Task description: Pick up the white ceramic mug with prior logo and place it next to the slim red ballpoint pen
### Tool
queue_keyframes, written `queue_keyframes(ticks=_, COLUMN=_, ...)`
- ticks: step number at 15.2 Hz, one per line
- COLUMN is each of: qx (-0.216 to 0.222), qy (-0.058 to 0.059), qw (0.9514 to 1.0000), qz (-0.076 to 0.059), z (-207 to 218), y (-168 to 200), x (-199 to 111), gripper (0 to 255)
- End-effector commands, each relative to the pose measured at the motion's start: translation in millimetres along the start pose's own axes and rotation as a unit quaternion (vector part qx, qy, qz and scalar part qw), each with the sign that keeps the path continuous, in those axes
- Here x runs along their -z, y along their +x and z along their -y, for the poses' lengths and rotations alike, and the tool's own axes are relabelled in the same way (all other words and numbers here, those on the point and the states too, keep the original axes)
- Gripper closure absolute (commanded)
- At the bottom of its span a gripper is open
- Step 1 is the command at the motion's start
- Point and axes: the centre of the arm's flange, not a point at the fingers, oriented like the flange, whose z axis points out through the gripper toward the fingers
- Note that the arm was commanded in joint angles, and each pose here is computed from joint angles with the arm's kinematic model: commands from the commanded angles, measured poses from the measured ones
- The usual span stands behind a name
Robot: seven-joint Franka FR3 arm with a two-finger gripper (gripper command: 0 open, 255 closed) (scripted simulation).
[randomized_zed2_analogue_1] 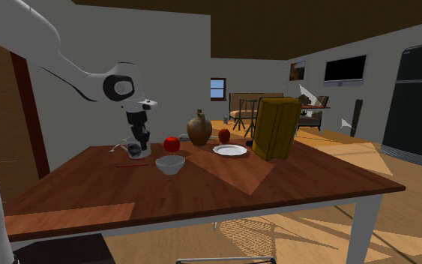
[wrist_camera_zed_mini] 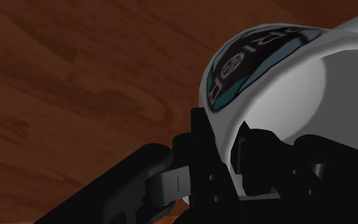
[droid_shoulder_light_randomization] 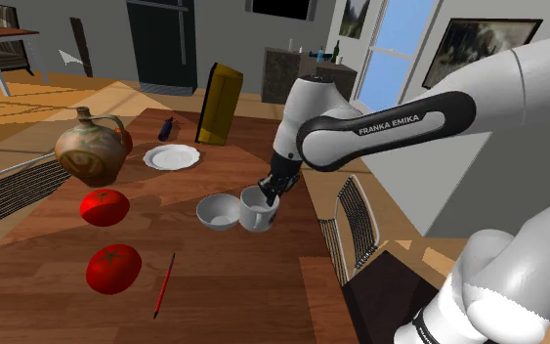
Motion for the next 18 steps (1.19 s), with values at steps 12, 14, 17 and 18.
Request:
queue_keyframes(ticks=12, qx=-0.001, qy=0.0, qw=1.0, qz=0.0, z=141.7, y=-102.7, x=5.7, gripper=255)
queue_keyframes(ticks=14, qx=-0.001, qy=0.0, qw=1.0, qz=0.0, z=163.4, y=-117.7, x=6.3, gripper=255)
queue_keyframes(ticks=17, qx=-0.001, qy=0.0, qw=1.0, qz=0.0, z=195.9, y=-140.3, x=7.3, gripper=255)
queue_keyframes(ticks=18, qx=-0.001, qy=0.0, qw=1.0, qz=0.0, z=206.8, y=-147.8, x=7.6, gripper=255)
